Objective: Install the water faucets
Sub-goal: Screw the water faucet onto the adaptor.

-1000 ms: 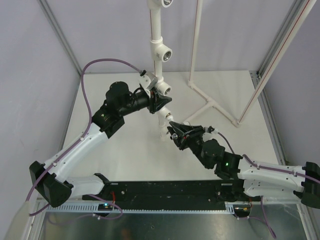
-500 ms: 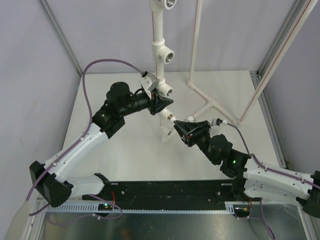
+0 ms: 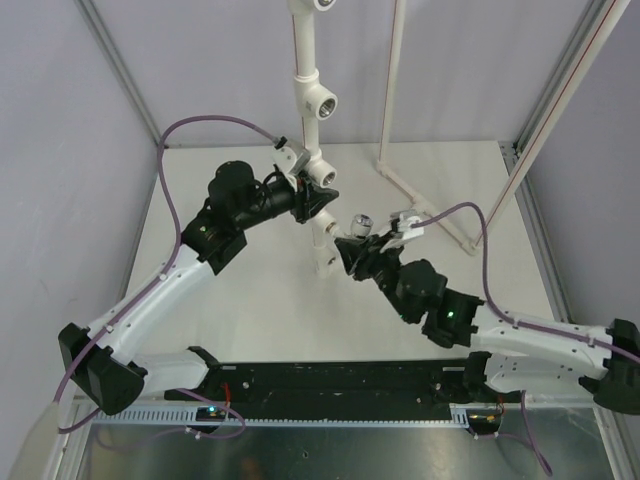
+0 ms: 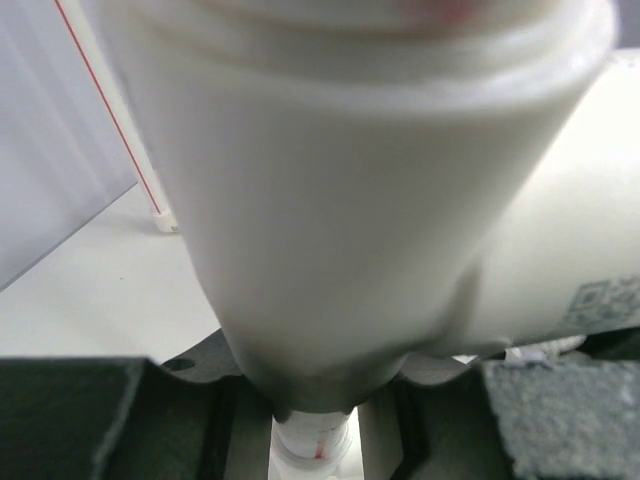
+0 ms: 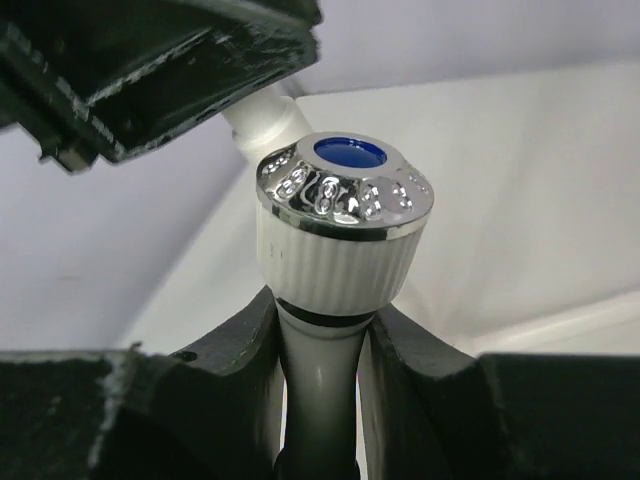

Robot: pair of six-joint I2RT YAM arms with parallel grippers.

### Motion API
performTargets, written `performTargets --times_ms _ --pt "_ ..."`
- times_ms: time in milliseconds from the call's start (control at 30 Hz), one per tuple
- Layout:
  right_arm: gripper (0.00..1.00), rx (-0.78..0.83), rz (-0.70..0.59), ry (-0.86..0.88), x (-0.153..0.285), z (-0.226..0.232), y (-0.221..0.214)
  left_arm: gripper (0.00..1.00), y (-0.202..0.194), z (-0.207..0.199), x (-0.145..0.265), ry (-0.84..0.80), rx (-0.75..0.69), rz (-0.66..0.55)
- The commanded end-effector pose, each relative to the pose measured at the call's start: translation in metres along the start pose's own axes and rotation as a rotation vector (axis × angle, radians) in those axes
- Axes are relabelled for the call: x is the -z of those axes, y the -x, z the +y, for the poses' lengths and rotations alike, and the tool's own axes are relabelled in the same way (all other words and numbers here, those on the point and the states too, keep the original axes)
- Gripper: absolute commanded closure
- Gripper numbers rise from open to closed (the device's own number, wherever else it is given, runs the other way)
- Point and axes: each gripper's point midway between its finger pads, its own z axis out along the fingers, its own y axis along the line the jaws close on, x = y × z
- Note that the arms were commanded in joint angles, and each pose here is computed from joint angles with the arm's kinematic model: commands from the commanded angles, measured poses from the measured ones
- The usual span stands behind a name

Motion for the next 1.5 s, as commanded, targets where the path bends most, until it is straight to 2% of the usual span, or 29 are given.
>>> performTargets --times_ms 0,133,233,333,467,600,667,833,1133,1267,1467 --pt "1.0 0.67 -0.122 0.004 -0.013 0.009 -0.007 1.0 -0.032 -0.057 0.007 -0.208 0.167 0.162" --pt "1.0 1.096 -0.259 -0.001 -0.013 0.023 -0.013 1.0 -0.031 -0.057 0.008 -0.209 0.167 0.16" --pt "1.0 1.284 -0.35 0.01 -0.013 0.035 -0.013 1.0 -0.03 -0.059 0.009 -0.215 0.166 0.16" --pt "1.0 1.409 -0.379 0.048 -0.014 0.044 -0.013 1.0 -0.03 -0.061 0.01 -0.226 0.169 0.164" --pt "1.0 1.536 -0.37 0.131 -0.009 0.047 -0.006 1.0 -0.029 -0.063 0.011 -0.24 0.17 0.166" --pt "1.0 1.731 -0.272 0.338 0.003 0.039 -0.012 1.0 -0.028 -0.067 0.012 -0.265 0.169 0.168" --pt "1.0 1.768 -0.257 0.442 0.01 0.036 -0.011 1.0 -0.029 -0.069 0.011 -0.277 0.173 0.171" --pt "1.0 1.648 -0.244 0.52 0.018 0.035 -0.006 1.0 -0.031 -0.07 0.01 -0.284 0.176 0.176" --pt "1.0 1.528 -0.244 0.457 0.006 0.038 -0.016 1.0 -0.033 -0.073 0.009 -0.293 0.182 0.184" --pt "1.0 1.283 -0.26 0.43 0.005 0.039 -0.001 1.0 -0.035 -0.078 0.008 -0.301 0.177 0.192" --pt "1.0 0.855 -0.179 0.417 0.006 0.034 -0.002 1.0 -0.037 -0.08 0.009 -0.301 0.171 0.201"
